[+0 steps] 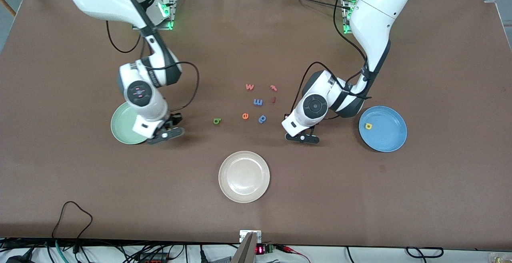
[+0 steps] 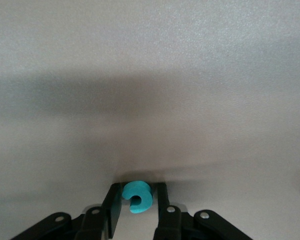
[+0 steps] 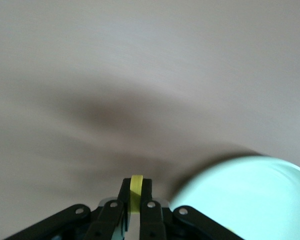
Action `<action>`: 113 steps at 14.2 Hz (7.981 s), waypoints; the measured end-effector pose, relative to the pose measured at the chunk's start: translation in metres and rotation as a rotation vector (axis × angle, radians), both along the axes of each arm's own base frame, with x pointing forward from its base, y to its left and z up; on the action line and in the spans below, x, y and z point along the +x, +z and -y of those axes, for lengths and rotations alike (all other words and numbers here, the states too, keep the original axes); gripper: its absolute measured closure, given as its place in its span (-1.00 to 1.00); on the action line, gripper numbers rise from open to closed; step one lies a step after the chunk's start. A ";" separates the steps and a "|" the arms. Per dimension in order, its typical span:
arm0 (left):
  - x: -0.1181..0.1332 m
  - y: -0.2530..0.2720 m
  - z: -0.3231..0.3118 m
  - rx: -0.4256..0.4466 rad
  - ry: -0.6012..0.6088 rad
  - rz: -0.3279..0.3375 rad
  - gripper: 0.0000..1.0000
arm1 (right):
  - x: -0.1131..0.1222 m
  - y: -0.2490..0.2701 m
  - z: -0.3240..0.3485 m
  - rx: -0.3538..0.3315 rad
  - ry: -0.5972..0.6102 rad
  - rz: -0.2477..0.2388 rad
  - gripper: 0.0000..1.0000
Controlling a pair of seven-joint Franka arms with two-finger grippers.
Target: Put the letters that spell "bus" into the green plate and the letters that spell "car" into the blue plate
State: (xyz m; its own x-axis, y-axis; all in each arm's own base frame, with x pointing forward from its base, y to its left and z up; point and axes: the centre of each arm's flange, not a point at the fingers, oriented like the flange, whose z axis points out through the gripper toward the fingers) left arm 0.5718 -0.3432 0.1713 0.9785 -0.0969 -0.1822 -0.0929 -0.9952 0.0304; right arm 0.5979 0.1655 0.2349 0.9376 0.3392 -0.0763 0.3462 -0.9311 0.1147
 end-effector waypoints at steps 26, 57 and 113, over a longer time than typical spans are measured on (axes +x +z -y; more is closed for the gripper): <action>0.047 0.036 -0.328 0.042 0.165 -0.131 0.47 | -0.052 -0.021 -0.169 0.080 -0.288 0.047 -0.89; -0.076 0.004 -0.032 -0.108 -0.253 -0.129 -0.23 | -0.048 -0.048 -0.187 0.064 -0.284 0.035 0.28; 0.025 0.038 -0.344 -0.021 -0.001 -0.066 -0.44 | -0.008 0.334 0.157 0.072 -0.245 0.036 -1.00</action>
